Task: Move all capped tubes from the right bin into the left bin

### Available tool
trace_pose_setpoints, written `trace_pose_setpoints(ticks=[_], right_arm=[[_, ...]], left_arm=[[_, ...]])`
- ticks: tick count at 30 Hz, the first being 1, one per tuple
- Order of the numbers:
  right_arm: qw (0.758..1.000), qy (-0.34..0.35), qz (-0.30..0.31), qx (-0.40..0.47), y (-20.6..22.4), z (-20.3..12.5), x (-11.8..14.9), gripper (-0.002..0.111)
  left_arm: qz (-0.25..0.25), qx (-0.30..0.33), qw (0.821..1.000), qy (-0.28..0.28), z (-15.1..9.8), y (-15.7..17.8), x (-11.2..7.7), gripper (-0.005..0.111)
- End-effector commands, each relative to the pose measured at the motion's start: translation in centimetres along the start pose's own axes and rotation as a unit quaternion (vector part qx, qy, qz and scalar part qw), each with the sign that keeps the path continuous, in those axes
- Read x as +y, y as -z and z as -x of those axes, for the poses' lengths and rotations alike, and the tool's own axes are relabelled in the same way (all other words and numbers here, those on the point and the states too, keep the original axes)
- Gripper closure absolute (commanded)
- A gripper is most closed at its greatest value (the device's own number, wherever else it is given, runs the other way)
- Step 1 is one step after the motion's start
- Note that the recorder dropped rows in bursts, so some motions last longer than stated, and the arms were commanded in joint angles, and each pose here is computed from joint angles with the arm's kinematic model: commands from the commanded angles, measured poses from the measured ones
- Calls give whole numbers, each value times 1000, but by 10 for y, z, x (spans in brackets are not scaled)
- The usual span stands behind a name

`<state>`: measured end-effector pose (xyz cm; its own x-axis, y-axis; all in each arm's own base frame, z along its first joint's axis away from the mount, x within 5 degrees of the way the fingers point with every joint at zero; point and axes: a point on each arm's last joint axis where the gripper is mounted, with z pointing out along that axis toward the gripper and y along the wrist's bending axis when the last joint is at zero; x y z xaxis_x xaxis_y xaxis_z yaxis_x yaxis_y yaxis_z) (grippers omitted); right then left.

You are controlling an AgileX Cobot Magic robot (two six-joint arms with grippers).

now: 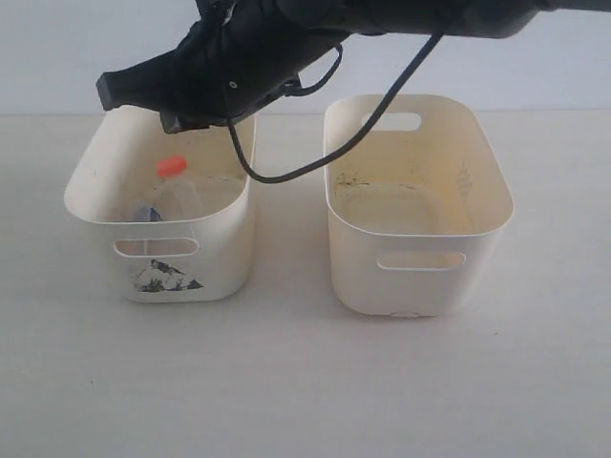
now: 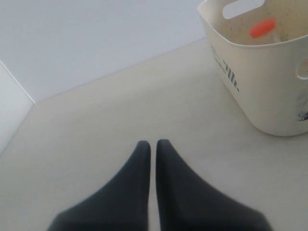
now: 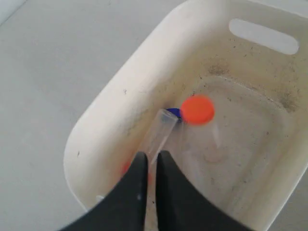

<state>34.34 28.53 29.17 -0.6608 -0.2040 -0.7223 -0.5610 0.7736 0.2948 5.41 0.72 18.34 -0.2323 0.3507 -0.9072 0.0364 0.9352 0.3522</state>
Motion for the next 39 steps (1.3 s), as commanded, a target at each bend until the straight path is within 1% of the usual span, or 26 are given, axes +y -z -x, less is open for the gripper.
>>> trace_pose_setpoints(ticks=[1,3,6,10,17,20,22,24,37,39], right_arm=[[999,48,-16,-16,30,12,4,109],[996,78,-35,-6,44,13,4,109],[995,87,-51,-7,68,16,6,109],[992,103,-66,-40,107,17,9,109],[979,160,-117,-56,153,-2,3,109],[979,157,-122,-35,167,-10,3,109],[981,151,-125,-12,173,-14,3,109],[981,150,-126,-8,176,-15,3,109],[980,152,-120,-34,178,-11,5,109],[977,165,-127,-37,181,-11,4,109]], left_arm=[[-2,-5,1000,6,2,0,0,102],[-2,-5,1000,6,2,0,0,102],[-2,-5,1000,6,2,0,0,102],[-2,-5,1000,6,2,0,0,102],[-2,-5,1000,6,2,0,0,102],[-2,-5,1000,6,2,0,0,102],[-2,-5,1000,6,2,0,0,102],[-2,-5,1000,6,2,0,0,102],[-2,-5,1000,6,2,0,0,102],[-2,-5,1000,6,2,0,0,102]])
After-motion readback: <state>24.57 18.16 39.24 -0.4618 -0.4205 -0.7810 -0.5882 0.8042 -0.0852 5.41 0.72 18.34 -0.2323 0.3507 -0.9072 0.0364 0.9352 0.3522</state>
